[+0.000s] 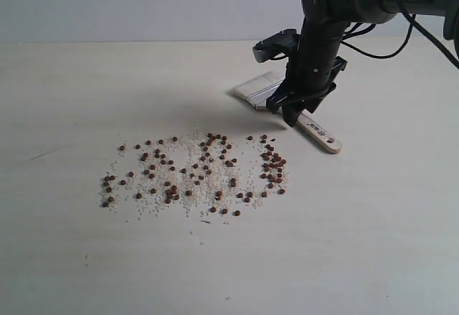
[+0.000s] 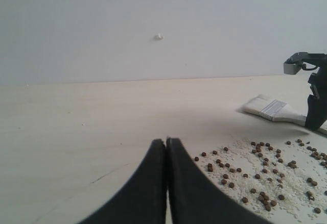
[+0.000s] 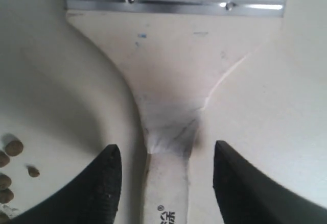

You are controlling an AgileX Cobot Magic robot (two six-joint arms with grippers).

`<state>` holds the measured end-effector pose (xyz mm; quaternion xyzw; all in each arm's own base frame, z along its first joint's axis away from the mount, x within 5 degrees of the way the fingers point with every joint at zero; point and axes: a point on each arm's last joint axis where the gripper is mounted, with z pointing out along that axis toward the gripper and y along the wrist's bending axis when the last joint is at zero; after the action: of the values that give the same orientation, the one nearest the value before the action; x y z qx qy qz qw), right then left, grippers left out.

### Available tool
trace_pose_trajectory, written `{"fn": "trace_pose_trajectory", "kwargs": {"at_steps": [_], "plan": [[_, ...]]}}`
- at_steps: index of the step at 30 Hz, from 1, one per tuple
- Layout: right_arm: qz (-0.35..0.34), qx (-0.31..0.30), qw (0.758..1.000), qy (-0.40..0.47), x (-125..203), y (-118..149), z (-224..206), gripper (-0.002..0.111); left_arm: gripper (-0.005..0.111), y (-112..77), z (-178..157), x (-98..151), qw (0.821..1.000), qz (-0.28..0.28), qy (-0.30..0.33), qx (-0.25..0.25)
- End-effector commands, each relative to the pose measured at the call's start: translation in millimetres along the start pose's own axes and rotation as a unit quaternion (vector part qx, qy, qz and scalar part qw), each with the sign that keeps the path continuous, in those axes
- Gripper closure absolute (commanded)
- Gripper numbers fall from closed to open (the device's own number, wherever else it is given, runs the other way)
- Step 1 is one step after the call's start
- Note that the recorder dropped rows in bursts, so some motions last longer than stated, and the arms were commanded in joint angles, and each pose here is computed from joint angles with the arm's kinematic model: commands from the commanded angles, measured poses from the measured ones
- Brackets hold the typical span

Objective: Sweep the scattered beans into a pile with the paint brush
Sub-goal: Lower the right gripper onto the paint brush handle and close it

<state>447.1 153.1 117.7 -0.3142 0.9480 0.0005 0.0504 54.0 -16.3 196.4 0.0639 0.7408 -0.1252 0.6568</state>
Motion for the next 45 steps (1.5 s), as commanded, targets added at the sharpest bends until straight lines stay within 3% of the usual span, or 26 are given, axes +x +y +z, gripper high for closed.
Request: {"fn": "trace_pose_trajectory", "kwargs": {"at_steps": [1,17,45], "plan": [[0.003,0.002,1.000,-0.002,0.5,-7.9,-2.4,0.057,0.105,-0.3,-0.3,0.1,1.000,-0.001,-0.004,0.003],[0.025,-0.055,0.997,0.053,6.1,-8.4,-2.5,0.057,0.105,-0.3,-0.3,0.1,1.000,-0.001,-0.004,0.003],[0.031,-0.047,0.996,0.071,9.4,-9.8,3.8,0.057,0.105,-0.3,-0.3,0.1,1.000,-0.001,-0.004,0.003]]}}
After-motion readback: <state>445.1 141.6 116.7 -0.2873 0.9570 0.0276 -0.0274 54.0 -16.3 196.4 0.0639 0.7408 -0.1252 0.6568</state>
